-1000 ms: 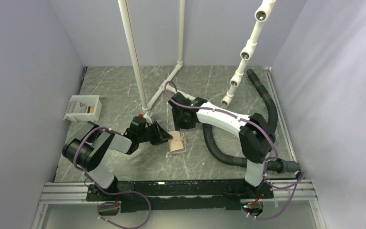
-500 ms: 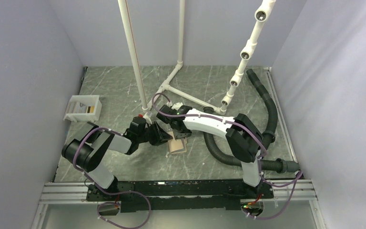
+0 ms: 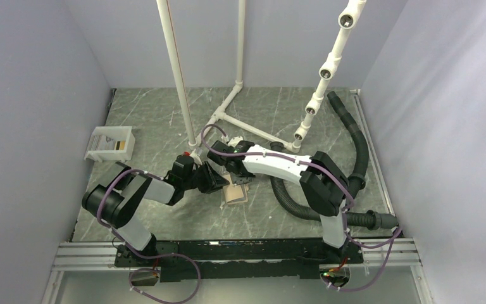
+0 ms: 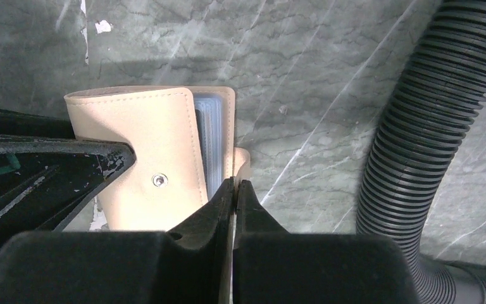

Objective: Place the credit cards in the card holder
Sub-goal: Close the card holder at the center of the board.

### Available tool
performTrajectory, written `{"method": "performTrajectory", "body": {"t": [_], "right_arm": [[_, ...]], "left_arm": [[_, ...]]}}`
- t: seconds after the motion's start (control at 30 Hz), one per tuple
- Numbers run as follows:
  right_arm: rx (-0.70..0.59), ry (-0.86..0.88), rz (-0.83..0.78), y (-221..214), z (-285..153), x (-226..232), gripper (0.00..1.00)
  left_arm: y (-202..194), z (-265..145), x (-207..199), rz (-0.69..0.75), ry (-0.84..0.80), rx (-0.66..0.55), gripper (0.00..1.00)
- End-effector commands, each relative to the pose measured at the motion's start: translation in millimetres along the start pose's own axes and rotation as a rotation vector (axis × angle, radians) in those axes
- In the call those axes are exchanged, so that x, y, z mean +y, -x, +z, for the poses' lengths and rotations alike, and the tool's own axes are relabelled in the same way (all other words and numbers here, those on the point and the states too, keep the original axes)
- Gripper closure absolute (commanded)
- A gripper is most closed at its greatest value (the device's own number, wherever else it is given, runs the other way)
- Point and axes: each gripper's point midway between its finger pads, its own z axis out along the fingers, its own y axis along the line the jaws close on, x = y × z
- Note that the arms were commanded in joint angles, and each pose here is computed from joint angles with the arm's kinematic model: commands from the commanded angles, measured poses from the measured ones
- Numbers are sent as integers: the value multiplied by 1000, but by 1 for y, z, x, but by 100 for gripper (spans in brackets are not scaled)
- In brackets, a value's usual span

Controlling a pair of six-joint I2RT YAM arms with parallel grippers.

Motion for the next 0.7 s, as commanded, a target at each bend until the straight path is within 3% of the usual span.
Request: {"method": "performTrajectory", "body": {"t": [0.0, 0.27, 0.33, 0.47, 0.67], "right_arm": [[-61, 13, 23, 14, -23, -5, 100], [-63, 160, 55, 15, -31, 2, 100], [-53, 191, 73, 14, -30, 0, 91], [-42, 203, 66, 12, -28, -1, 82], [-25, 202, 48, 9, -23, 0, 79]], "left_arm": [[-5, -2, 4, 21, 22, 12, 66], [-6, -1, 4, 19, 18, 18, 65], [-6, -1, 4, 20, 18, 20, 65], [-7, 0, 4, 23, 16, 26, 65], [-8, 1, 4, 21, 15, 34, 65]]}}
